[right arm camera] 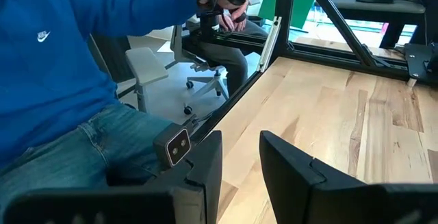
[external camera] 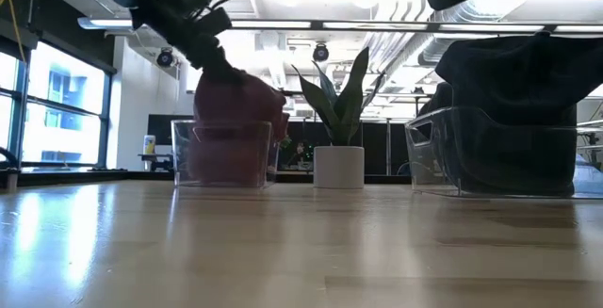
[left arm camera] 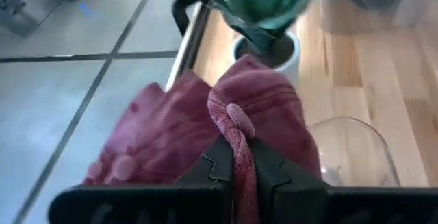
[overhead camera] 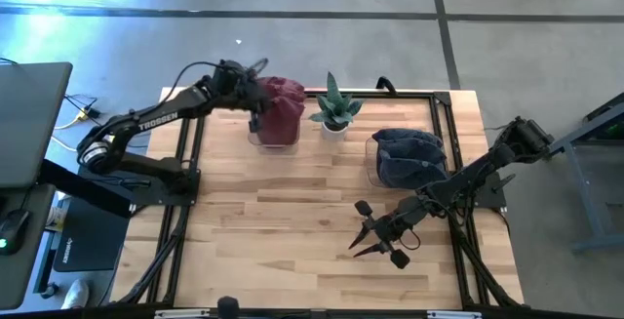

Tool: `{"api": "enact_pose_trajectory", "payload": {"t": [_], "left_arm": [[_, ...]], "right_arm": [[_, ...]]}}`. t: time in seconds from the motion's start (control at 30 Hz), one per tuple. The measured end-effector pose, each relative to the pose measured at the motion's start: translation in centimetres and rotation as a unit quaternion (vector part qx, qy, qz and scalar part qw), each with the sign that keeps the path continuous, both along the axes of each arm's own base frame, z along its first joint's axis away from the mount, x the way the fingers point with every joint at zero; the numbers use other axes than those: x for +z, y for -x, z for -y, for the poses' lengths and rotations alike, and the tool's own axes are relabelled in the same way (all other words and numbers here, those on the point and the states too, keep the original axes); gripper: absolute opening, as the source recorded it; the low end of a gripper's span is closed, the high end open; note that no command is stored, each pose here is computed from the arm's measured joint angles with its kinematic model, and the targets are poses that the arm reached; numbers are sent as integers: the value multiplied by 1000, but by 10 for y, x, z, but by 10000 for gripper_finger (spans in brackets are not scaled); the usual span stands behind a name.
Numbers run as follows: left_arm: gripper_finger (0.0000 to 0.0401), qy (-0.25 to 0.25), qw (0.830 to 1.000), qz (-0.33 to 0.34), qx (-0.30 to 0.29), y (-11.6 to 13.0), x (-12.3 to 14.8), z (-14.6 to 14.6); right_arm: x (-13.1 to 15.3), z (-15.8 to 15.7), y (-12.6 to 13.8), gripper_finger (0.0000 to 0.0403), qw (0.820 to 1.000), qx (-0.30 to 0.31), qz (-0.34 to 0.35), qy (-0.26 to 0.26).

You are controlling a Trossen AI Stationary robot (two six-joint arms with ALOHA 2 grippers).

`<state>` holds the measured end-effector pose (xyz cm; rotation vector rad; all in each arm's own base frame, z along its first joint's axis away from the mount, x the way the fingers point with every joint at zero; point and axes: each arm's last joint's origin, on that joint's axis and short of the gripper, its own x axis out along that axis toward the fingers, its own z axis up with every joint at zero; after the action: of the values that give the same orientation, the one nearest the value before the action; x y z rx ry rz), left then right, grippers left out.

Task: Pick & Place hat
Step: Put the red cap into the left transparent bin

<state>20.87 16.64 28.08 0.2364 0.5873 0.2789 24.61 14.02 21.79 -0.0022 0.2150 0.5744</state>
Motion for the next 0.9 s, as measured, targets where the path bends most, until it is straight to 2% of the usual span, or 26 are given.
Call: {"api": "enact_pose_trajectory", "payload": {"t": [0.27,0.4,0.53,0.63,0.73,0.9], "left_arm": [[110,83,994,42,52,24,-2,-28],[153,133,989,70,14,25,-2,-27],[175,164,983,79,-25,20,-2,-20],[178,139,988,56,-38,12,-3,-11],[179,99,994,31,-24,5,-3,-5],[179,54,998,16,30,9,25,-4]], "right_arm": [[0,0,0,94,1000,-2,0,0],[0,0,0,94,1000,-2,0,0],[0,0,0,94,1000,-3,-1,0],[0,0,0,94,1000,-5,0,0],[0,0,0,94,1000,-5,-1,0],[0,0,0,94,1000,-5,-1,1]]}}
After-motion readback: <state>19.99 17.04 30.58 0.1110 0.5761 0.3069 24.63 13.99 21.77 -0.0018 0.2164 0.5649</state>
